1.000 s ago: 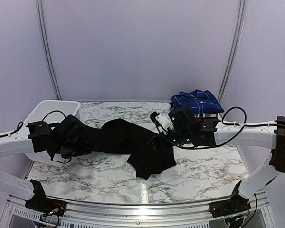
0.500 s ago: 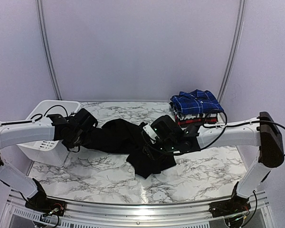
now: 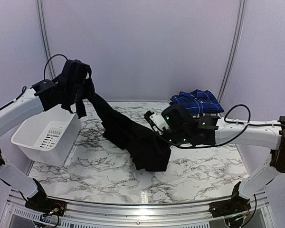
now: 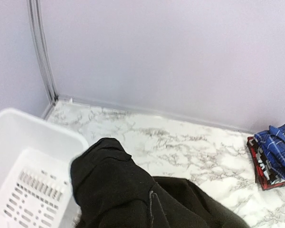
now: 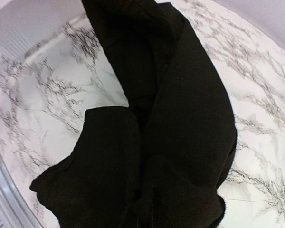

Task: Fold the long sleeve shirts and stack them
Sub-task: Pick up the crumpled shirt from the center of the board, then flatten out the crumpled shirt at the center of the board.

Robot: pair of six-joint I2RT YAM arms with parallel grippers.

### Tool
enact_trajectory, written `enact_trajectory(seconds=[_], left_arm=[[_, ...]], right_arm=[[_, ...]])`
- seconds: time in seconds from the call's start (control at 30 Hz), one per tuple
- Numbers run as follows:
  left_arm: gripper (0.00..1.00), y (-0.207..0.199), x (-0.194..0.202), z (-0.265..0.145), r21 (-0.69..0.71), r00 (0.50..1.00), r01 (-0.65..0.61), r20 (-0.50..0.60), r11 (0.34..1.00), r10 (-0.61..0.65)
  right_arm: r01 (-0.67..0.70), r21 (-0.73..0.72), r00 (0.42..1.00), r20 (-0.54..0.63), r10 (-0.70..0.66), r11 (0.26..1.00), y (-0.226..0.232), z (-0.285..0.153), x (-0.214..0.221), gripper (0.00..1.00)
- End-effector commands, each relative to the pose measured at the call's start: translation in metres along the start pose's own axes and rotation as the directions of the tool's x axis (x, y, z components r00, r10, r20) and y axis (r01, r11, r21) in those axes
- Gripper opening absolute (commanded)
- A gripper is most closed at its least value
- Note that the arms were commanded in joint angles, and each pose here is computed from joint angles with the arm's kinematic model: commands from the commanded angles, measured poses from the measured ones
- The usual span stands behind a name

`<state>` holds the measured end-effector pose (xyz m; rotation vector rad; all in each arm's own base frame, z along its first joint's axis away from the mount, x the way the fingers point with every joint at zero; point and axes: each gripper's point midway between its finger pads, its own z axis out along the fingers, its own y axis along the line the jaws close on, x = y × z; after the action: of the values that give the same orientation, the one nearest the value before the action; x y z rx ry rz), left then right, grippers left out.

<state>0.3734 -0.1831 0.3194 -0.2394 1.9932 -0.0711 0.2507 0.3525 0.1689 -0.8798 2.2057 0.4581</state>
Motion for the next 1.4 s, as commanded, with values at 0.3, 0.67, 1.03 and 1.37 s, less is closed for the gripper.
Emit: enact_trajectory(seconds=[0.3, 0.67, 1.03, 1.37], left_arm=[[0.00, -0.010, -0.201, -0.079, 0.104, 0.925, -0.037, 0.379, 0.994, -0.006], [0.00, -0.051, -0.167, -0.039, 0.243, 0.963, -0.108, 0.266, 0.964, 0.041], [0.00, -0.127, -0.112, -0.008, 0.540, 0.989, -0.144, 0.096, 0.829, 0.110], [0.00, -0.172, 0.016, -0.040, 0.738, 0.931, -0.175, -0.091, 0.652, 0.354]], right_arm=[[-0.055, 0.068, 0.970, 0.240, 0.037, 0.996, -0.018, -0.113, -0.099, 0.00], [-0.234, 0.136, 0.972, 0.059, 0.228, 0.963, -0.061, -0.074, -0.010, 0.00], [-0.376, 0.279, 0.924, 0.044, 0.379, 0.884, -0.104, -0.079, 0.058, 0.00], [-0.289, 0.079, 0.950, 0.146, 0.276, 0.954, -0.069, -0.090, 0.005, 0.52]])
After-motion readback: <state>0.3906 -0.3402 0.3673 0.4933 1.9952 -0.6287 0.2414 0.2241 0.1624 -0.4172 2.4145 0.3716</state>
